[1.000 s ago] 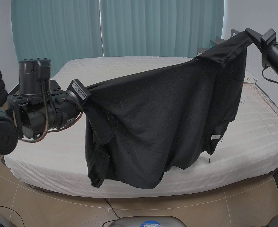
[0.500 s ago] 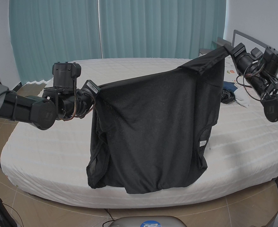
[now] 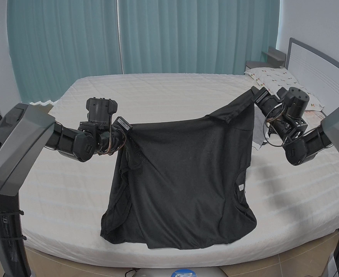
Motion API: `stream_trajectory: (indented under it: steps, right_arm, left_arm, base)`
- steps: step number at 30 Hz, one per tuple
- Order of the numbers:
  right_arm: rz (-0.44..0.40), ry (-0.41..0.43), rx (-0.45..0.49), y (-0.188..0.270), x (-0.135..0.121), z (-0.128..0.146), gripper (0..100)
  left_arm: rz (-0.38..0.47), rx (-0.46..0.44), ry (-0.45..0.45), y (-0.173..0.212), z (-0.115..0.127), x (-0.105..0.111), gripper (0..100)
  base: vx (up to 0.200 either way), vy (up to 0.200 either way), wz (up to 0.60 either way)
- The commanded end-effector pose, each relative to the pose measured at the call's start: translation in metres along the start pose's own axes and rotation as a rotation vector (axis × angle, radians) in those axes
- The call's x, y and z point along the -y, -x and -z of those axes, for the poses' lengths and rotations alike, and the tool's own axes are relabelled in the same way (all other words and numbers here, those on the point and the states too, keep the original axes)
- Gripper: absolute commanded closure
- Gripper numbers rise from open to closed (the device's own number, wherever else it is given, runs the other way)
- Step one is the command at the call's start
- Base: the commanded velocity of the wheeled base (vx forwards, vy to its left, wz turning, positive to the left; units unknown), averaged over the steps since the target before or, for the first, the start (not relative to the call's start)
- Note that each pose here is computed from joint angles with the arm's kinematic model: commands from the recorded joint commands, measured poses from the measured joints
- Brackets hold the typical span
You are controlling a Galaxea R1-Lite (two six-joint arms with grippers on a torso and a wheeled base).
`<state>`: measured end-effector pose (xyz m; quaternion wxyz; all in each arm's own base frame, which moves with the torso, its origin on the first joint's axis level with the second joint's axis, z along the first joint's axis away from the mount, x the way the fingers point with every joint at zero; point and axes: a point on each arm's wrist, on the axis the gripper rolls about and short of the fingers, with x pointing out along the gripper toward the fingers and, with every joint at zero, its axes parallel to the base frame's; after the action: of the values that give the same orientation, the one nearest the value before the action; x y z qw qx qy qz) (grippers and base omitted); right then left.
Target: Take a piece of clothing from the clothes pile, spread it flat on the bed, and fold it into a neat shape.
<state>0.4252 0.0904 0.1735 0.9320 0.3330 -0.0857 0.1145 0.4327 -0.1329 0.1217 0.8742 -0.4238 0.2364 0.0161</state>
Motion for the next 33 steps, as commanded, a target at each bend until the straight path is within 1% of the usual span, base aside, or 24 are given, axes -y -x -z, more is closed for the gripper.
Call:
stream_trajectory:
  steps: [1,5,7,8,9,11,12,13,14,17,20,24,25,28,29,30,31,32,33]
  right_arm:
    - [0.052,0.016,-0.081,-0.014,0.032,0.059,100]
    - [0.089,0.026,-0.069,-0.024,0.044,0.081,100]
    - [0.108,0.032,-0.074,-0.028,0.051,0.097,100]
    - [0.109,0.032,-0.075,-0.028,0.052,0.099,100]
    - [0.124,0.035,-0.077,-0.029,0.058,0.109,100]
    - [0.124,0.035,-0.077,-0.029,0.058,0.109,100]
    - [0.140,0.039,-0.103,-0.029,0.065,0.124,100]
    - [0.145,0.042,-0.112,-0.028,0.068,0.129,0]
    - [0.146,0.042,-0.114,-0.028,0.068,0.130,0]
    - [0.159,0.058,-0.169,-0.023,0.077,0.152,0]
    - [0.188,0.089,-0.197,-0.019,0.090,0.161,0]
    - [0.255,0.116,-0.220,-0.015,0.108,0.154,0]
    - [0.279,0.120,-0.233,-0.013,0.112,0.149,0]
    - [0.301,0.121,-0.243,-0.008,0.116,0.137,0]
    - [0.316,0.121,-0.272,0.001,0.119,0.133,0]
    - [0.317,0.120,-0.289,0.006,0.120,0.131,0]
    - [0.315,0.118,-0.300,0.008,0.120,0.131,0]
    - [0.313,0.115,-0.328,0.015,0.121,0.131,0]
    - [0.313,0.112,-0.346,0.019,0.121,0.132,0]
  left_arm:
    - [-0.062,-0.034,-0.005,-0.039,0.019,-0.026,100]
    - [-0.077,-0.017,0.009,-0.056,0.014,-0.037,100]
    - [-0.091,-0.020,0.011,-0.064,0.016,-0.044,100]
    - [-0.094,-0.018,0.013,-0.065,0.016,-0.046,100]
    - [-0.104,-0.025,0.015,-0.070,0.020,-0.051,100]
    - [-0.104,-0.025,0.015,-0.070,0.020,-0.051,100]
    - [-0.119,-0.035,0.016,-0.078,0.026,-0.058,100]
    - [-0.126,-0.035,0.020,-0.081,0.028,-0.061,0]
    - [-0.126,-0.035,0.020,-0.082,0.028,-0.061,0]
    - [-0.131,-0.038,0.032,-0.092,0.032,-0.066,0]
    - [-0.144,-0.035,0.030,-0.096,0.035,-0.071,0]
    - [-0.180,0.022,0.026,-0.099,0.031,-0.075,0]
    - [-0.192,0.054,0.024,-0.101,0.026,-0.077,0]
    - [-0.217,0.080,0.027,-0.102,0.019,-0.080,0]
    - [-0.261,0.058,0.003,-0.101,0.018,-0.085,0]
    - [-0.295,0.031,-0.043,-0.100,0.019,-0.088,0]
    - [-0.316,0.011,-0.072,-0.099,0.020,-0.090,0]
    - [-0.359,-0.027,-0.130,-0.096,0.021,-0.093,0]
    - [-0.379,-0.047,-0.158,-0.093,0.021,-0.095,0]
  base:
    - [0.000,0.000,0.00]
    - [0.000,0.000,0.00]
    - [0.000,0.000,0.00]
    - [0.000,0.000,0.00]
    - [0.000,0.000,0.00]
    - [0.000,0.000,0.00]
    - [0.000,0.000,0.00]
    - [0.000,0.000,0.00]
    - [0.000,0.000,0.00]
    - [0.000,0.000,0.00]
    - [0.000,0.000,0.00]
    - [0.000,0.000,0.00]
    - [0.000,0.000,0.00]
    - [0.000,0.000,0.00]
    - [0.000,0.000,0.00]
    - [0.000,0.000,0.00]
    - [0.000,0.000,0.00]
    - [0.000,0.000,0.00]
    - [0.000,0.000,0.00]
